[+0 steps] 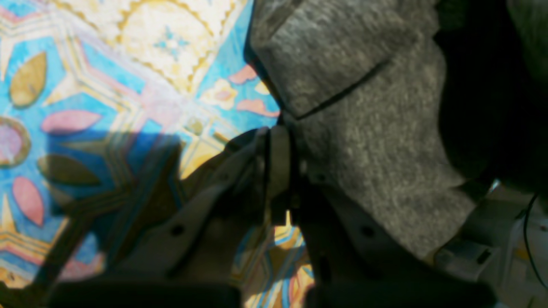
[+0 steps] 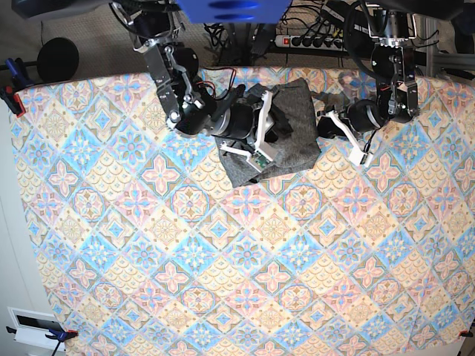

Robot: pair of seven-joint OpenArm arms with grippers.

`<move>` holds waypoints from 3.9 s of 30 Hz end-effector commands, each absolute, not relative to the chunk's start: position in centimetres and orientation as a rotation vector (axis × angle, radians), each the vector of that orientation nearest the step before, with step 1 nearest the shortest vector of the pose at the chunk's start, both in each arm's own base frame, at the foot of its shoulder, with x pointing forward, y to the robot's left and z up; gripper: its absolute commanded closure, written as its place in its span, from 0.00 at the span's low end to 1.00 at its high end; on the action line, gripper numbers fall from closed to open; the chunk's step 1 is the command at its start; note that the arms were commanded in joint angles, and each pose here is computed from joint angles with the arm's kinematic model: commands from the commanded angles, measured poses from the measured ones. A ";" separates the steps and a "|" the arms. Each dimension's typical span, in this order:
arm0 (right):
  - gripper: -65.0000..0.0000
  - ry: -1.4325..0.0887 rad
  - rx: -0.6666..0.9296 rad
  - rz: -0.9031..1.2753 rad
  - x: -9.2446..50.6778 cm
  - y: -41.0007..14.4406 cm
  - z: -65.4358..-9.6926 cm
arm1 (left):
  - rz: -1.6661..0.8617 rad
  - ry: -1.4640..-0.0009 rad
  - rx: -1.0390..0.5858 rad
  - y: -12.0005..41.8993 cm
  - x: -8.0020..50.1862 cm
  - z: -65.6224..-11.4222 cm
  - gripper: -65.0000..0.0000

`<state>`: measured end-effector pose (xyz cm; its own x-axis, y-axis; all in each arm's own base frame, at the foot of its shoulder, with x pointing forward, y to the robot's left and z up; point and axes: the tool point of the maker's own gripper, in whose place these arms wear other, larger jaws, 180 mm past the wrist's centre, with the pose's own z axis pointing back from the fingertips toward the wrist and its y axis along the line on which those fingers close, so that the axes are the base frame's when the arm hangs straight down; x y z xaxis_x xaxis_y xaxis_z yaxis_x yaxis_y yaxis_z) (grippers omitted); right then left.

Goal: Layout the t-shirt on the table in an organized manner, then fold the t-shirt properly
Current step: 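Fold the grasped end with the right gripper over the bundle toward the left gripper, then press the folded bundle flat with both grippers and release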

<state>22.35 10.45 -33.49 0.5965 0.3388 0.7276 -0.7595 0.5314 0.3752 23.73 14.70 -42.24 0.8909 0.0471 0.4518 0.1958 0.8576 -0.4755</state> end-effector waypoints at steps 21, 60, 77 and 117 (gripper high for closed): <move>1.00 -0.705 0.898 0.675 23.0 15.1 -34.4 | -0.109 -0.495 -0.475 15.7 24.4 -42.1 1.00; 0.75 -0.722 0.957 0.613 24.4 17.5 -34.2 | -0.101 -0.528 -0.476 15.8 24.7 -41.9 1.00; 0.72 -0.832 0.995 0.644 26.5 19.0 -29.9 | -0.099 -0.517 -0.478 15.8 24.2 -42.1 1.00; 1.00 -0.702 0.349 0.832 21.4 3.6 -37.0 | -0.102 -0.517 -0.474 15.9 24.2 -42.1 1.00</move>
<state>20.85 3.21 -38.01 0.4905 0.5709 0.6584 -0.7722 0.6349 0.0248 23.85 15.52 -42.58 0.8741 0.0329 0.4846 0.2021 0.8826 -0.4244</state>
